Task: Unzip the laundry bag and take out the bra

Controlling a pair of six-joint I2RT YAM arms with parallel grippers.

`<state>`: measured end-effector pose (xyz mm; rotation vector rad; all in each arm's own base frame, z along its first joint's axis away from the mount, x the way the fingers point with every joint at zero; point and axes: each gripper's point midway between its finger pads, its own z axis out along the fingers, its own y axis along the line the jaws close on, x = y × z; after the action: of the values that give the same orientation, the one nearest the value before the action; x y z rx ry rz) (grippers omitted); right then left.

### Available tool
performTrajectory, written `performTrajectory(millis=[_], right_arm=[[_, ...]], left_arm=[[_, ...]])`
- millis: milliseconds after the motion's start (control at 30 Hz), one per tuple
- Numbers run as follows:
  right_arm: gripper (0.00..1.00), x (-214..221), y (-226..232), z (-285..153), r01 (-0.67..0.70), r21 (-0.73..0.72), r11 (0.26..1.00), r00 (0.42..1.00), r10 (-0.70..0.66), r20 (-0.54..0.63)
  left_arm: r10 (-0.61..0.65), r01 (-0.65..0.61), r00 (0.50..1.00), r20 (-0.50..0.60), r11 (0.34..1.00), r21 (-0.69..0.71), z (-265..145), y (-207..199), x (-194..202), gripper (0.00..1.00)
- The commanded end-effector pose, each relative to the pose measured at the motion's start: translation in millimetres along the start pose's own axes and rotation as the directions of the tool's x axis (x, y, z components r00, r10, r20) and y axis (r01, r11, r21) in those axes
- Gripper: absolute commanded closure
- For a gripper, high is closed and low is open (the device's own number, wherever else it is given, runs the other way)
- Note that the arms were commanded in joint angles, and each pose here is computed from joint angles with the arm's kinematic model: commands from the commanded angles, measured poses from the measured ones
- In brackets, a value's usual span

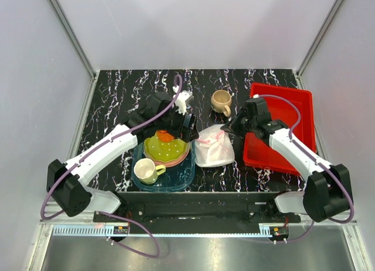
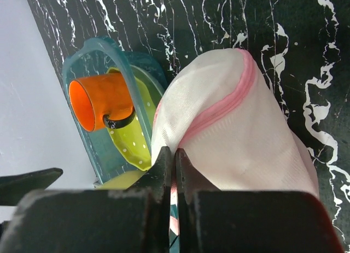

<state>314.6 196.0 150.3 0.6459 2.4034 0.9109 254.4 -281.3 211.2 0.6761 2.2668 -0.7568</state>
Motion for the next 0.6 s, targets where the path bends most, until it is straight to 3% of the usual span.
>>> performTrajectory(millis=[0,200,233,267,300,367,567], right_arm=[[1.00,-10.5,10.8,-18.1,0.098,-0.027,0.995,0.993,-0.096,0.072],[1.00,-3.8,14.0,-25.3,0.140,-0.048,0.989,0.990,-0.138,0.039],[1.00,-1.8,19.6,-25.8,0.140,-0.073,0.987,0.990,-0.139,0.024],[1.00,-1.1,19.7,-23.2,0.136,-0.074,0.988,0.991,-0.135,0.012],[1.00,-1.2,24.3,-24.2,0.136,-0.086,0.987,0.991,-0.135,0.008],[1.00,0.0,25.8,-23.8,0.130,-0.094,0.987,0.991,-0.130,0.000],[1.00,-1.6,34.2,-29.3,0.131,-0.129,0.983,0.991,-0.130,0.015]], left_arm=[[0.091,-0.096,0.986,0.143,0.995,0.034,-2.1,-5.6,-24.2,0.01],[0.175,-0.223,0.950,0.258,0.961,0.167,8.5,-31.3,-31.1,0.06],[0.214,-0.270,0.930,0.298,0.949,0.163,9.8,-33.8,-35.4,0.10],[0.238,-0.297,0.925,0.297,0.939,0.171,13.5,-37.2,-26.1,0.22],[0.263,-0.325,0.915,0.306,0.930,0.172,14.5,-40.1,-23.8,0.24],[0.322,-0.386,0.886,0.334,0.911,0.144,16.8,-45.7,-19.0,0.25],[0.486,-0.531,0.784,0.387,0.847,0.011,26.5,-45.8,-10.2,0.14]])
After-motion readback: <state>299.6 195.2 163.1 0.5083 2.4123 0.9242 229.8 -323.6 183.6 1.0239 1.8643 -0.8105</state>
